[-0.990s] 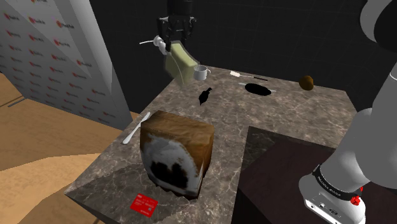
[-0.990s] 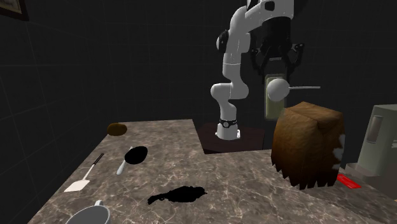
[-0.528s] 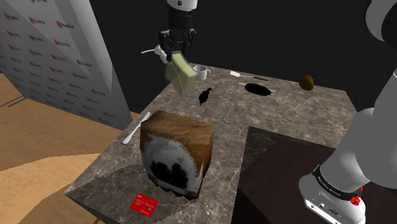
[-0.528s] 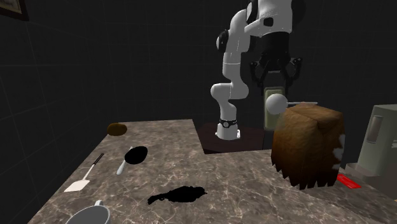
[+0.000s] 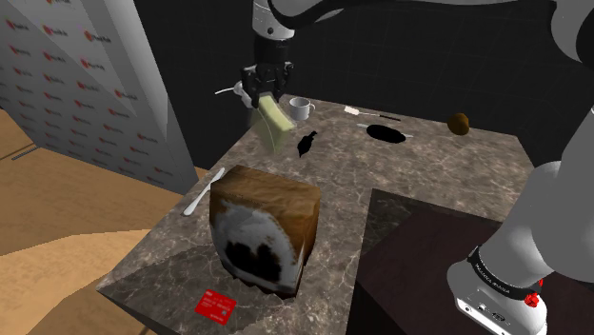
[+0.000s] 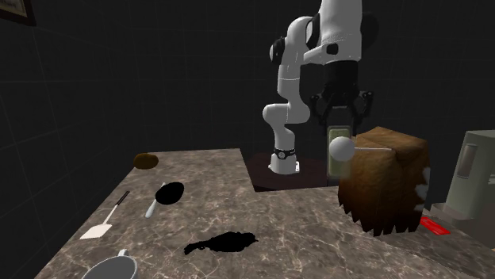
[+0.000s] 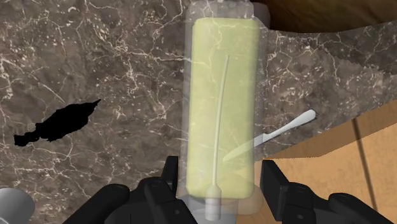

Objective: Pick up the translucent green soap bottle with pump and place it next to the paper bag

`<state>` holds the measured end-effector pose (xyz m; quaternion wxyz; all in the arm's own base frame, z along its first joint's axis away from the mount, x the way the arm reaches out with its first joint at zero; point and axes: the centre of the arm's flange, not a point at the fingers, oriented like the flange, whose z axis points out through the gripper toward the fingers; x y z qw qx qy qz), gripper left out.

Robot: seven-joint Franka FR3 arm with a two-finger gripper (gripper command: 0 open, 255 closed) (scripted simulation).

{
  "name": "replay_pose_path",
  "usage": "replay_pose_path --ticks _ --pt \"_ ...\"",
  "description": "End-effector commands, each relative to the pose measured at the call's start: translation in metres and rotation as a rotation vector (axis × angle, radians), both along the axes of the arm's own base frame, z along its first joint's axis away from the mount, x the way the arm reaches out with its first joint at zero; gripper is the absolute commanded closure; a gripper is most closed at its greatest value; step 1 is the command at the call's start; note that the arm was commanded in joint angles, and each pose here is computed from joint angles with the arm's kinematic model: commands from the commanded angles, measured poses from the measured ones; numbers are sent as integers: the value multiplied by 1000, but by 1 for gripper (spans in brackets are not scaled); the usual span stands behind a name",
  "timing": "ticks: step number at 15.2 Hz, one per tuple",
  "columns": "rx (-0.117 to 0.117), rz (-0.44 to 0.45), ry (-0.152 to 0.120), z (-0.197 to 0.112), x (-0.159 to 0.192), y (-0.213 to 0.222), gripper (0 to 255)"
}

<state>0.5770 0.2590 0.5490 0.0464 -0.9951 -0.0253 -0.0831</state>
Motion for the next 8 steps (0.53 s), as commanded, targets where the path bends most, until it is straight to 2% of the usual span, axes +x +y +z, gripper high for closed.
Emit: replay_pose_path --ticks 1,8 --pt "0 0 -1 -11 1 -1 255" --pt "0 0 -1 -48 1 -1 255"
